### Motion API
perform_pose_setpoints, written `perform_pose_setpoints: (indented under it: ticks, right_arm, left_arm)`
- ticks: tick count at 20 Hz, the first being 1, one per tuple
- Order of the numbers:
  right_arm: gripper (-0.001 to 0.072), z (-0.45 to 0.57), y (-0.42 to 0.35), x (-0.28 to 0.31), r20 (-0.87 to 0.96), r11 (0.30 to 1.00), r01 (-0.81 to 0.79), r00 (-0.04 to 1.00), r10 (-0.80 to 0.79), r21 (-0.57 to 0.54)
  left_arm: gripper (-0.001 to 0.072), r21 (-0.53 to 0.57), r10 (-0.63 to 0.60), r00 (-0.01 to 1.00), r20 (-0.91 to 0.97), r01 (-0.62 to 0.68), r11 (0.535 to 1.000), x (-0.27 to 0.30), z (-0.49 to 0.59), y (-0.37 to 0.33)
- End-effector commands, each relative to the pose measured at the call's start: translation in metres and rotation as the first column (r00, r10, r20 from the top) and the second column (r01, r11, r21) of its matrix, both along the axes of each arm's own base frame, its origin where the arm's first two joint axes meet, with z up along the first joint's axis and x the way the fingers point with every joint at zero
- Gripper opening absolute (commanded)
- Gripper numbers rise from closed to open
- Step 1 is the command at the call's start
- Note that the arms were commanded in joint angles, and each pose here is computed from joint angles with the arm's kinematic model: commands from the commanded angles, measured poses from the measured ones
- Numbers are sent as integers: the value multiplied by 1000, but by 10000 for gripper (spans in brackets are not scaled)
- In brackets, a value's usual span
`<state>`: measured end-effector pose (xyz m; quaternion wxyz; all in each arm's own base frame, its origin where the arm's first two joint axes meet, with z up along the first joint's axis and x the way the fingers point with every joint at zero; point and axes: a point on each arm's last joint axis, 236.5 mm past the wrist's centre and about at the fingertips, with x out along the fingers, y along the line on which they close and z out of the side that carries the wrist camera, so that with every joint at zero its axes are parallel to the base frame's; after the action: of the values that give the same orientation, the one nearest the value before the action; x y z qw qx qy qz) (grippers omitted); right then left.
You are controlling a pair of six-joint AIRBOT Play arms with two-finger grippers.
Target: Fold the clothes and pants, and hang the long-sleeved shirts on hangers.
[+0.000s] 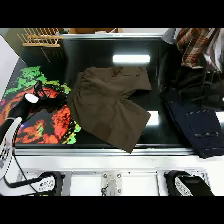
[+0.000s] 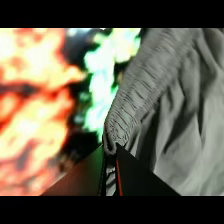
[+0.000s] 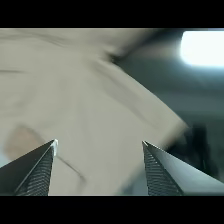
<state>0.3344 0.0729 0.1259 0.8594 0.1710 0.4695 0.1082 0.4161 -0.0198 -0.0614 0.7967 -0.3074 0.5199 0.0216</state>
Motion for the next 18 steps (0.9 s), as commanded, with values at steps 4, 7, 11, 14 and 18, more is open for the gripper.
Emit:
perform_pose_setpoints:
  ticks: [4, 7, 11, 14, 18]
  right_arm:
    - [583, -171, -52, -56, -424, 943, 332, 852, -308, -17]
    - [583, -212, -15, -50, -475, 944, 314, 850, -229, 106]
    - [582, -246, 24, -36, -488, 953, 263, 858, -159, 151]
    - [580, -252, 47, -23, -457, 962, 196, 885, -90, 188]
    - [168, -227, 46, 22, -332, 975, 132, 941, -66, 178]
  left_arm:
    - [18, 87, -137, 986, -97, 145, 986, -99, 0, -4]
    - [18, 94, -134, 988, -74, 141, 986, -114, 3, -6]
    - [18, 95, -135, 990, -52, 139, 986, -124, 9, -9]
    - [17, 88, -143, 988, -62, 148, 985, -127, 10, -11]
    - [17, 61, -202, 971, -130, 211, 976, -141, -2, -26]
